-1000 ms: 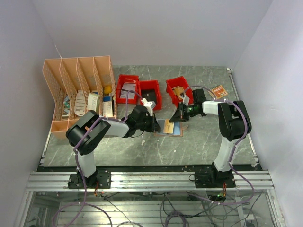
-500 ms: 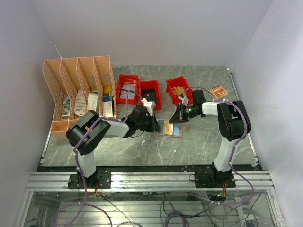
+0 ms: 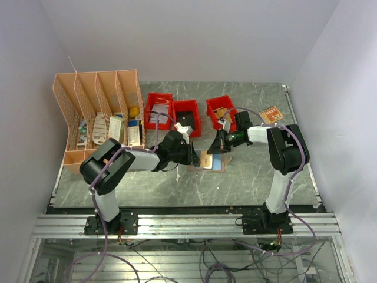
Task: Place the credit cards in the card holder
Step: Insert the credit card into the card holder.
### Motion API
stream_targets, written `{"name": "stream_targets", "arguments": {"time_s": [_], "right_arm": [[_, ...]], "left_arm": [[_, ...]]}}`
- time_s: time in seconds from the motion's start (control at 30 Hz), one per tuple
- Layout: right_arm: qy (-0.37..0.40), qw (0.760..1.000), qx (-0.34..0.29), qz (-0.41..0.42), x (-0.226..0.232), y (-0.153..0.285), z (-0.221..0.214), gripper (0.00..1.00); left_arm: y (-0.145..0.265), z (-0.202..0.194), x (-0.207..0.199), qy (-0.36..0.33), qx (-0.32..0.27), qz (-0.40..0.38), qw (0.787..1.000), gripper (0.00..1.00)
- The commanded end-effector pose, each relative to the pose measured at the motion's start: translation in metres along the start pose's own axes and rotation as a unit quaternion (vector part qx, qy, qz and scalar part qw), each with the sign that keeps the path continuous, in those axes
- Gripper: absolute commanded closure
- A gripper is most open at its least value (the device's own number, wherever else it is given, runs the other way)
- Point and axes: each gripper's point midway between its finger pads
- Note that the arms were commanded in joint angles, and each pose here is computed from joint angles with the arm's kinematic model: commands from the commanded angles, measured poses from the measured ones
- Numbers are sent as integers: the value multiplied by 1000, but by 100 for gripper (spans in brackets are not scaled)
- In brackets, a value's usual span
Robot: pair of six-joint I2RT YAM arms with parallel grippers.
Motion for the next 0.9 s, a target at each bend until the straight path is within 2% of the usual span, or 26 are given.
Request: {"name": "stream_targets", "arguments": {"time_s": [0.0,0.23,0.57,0.87], "right_arm": [[-4,1000,17,-12,-9,-7,-10,97],[-7,1000,19,-13,-11,-8,-11,96],[-7,1000,19,-12,-10,-8,-11,96],[-18,999,29,-13,-17,-12,-17,96]], "left_arm": [[13,13,-22,14,-24,4,1000,74],[1,14,-62,16,-64,37,997,71],[-34,5,-68,-29,-76,141,987,74],[-50,-2,-57,-80,-90,250,961,72]]}}
Point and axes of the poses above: each gripper's point midway between its finger pads, its own y axis back along the fingers, its own x axis along the line the jaws close on, z = x × y, and after that the axes turned 8 degrees about y, right-handed
